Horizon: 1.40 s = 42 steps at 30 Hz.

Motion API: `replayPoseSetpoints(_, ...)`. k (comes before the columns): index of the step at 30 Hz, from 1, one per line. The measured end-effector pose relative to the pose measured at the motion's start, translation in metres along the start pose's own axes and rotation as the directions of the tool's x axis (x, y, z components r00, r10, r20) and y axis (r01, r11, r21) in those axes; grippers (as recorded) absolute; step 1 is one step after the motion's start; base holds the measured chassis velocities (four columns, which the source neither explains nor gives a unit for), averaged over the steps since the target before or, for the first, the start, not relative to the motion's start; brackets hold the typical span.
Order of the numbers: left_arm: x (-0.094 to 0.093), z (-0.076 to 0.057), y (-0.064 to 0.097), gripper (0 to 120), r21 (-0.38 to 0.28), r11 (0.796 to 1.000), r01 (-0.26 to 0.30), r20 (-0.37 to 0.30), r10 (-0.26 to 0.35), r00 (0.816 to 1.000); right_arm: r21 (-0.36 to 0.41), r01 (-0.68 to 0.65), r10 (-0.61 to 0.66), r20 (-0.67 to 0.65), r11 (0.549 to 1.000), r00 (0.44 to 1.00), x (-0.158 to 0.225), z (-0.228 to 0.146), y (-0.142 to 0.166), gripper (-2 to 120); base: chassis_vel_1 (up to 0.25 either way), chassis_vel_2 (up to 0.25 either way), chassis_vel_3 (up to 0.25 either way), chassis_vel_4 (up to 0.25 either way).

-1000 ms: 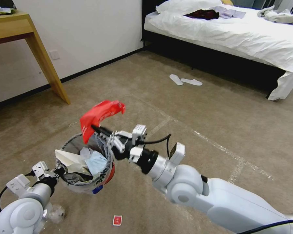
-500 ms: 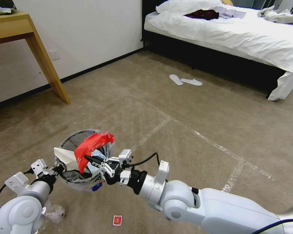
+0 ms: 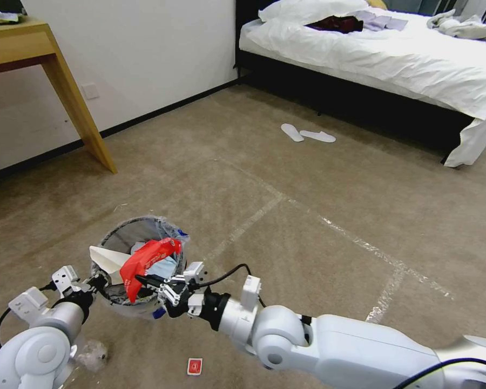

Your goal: Pick up the trash bin and place the garbage on the floor into it.

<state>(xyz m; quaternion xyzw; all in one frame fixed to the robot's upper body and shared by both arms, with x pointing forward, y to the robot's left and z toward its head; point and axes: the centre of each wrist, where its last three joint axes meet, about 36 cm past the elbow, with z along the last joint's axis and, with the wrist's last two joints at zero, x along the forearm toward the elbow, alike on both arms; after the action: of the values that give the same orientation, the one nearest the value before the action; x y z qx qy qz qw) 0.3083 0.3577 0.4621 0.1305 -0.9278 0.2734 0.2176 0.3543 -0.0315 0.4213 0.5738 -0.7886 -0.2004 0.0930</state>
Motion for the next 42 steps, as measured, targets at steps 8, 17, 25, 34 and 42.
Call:
replayPoseSetpoints(8, 0.0, 0.002, 0.001, 1, 0.003, 1.0, 0.004, -0.001, -0.004, 1.0, -0.01, 0.029, -0.029, -0.012, 1.0, 1.0, -0.018, 0.01, 0.001, 0, 0.0, 0.0, 0.0, 0.0)
replayPoseSetpoints(17, 0.0, 0.004, 0.001, 1, 0.003, 1.0, 0.004, -0.003, -0.004, 1.0, -0.029, 0.035, -0.036, -0.019, 0.999, 0.999, -0.031, 0.018, -0.002, 0, 0.0, 0.0, 0.0, 0.0)
replayPoseSetpoints(25, 0.004, 0.006, 0.001, 1, 0.0, 1.0, 0.003, -0.005, -0.003, 1.0, -0.035, 0.02, -0.021, -0.018, 0.999, 1.0, -0.048, 0.03, -0.017, 0, 0.0, 0.0, 0.0, 0.0)
replayPoseSetpoints(34, 0.006, 0.006, 0.0, 1, -0.004, 1.0, 0.0, -0.004, 0.0, 1.0, -0.067, -0.023, 0.021, -0.024, 0.997, 0.999, -0.059, 0.036, -0.038, 0, 0.0, 0.0, 0.0, 0.0)
replayPoseSetpoints(42, 0.008, 0.007, -0.001, 1, -0.005, 1.0, -0.002, -0.004, 0.002, 1.0, -0.092, -0.051, 0.049, -0.023, 0.994, 0.999, -0.064, 0.044, -0.051, 0, 0.0, 0.0, 0.0, 0.0)
